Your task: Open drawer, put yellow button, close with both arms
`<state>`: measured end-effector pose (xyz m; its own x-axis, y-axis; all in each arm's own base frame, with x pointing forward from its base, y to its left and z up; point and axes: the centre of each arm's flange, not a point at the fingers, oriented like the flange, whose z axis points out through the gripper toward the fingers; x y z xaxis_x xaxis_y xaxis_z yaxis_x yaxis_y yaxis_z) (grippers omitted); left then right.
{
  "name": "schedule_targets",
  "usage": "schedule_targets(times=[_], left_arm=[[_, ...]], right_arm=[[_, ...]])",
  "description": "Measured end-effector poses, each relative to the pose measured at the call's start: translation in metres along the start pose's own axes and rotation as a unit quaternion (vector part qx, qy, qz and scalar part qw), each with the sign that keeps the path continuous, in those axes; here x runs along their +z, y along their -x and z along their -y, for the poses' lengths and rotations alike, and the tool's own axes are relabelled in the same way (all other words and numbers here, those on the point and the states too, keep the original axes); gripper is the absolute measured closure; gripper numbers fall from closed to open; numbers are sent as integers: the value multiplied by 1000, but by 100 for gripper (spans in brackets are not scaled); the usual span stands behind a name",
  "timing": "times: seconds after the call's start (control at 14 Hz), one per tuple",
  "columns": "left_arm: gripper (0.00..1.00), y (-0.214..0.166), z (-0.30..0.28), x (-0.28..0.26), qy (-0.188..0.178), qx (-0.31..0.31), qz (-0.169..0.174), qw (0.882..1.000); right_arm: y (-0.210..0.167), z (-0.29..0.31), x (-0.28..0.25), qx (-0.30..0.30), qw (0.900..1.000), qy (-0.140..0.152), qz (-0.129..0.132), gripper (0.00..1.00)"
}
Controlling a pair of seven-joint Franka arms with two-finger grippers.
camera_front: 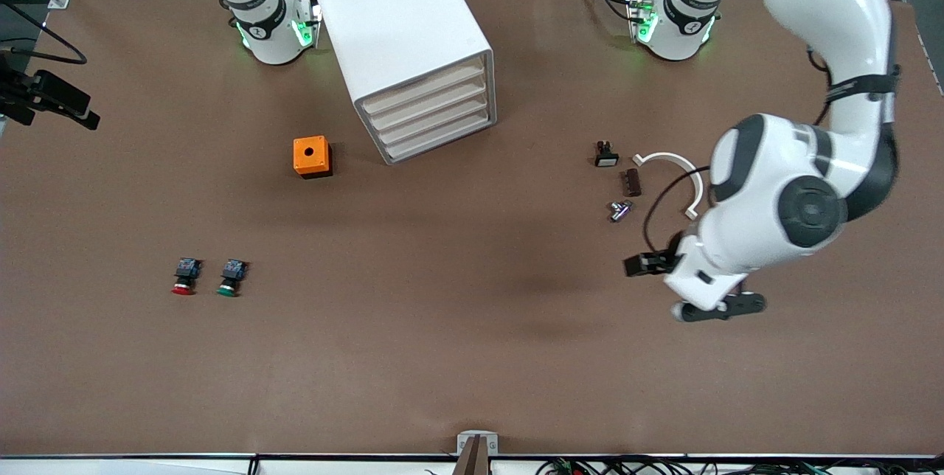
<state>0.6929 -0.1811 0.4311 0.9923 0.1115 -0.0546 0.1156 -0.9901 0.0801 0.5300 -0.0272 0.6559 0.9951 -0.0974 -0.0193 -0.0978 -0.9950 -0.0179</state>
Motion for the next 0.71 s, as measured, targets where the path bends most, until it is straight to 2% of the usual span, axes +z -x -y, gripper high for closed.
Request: schedule_targets(times=[0.36,0.71], left_arm=[[0,2,80,-63,-26,37,0,999],[0,24,121,-120,-33,58,3,998]], right_arm=[[0,0,0,0,1000,0,0,0],[0,0,0,0,1000,0,0,0]])
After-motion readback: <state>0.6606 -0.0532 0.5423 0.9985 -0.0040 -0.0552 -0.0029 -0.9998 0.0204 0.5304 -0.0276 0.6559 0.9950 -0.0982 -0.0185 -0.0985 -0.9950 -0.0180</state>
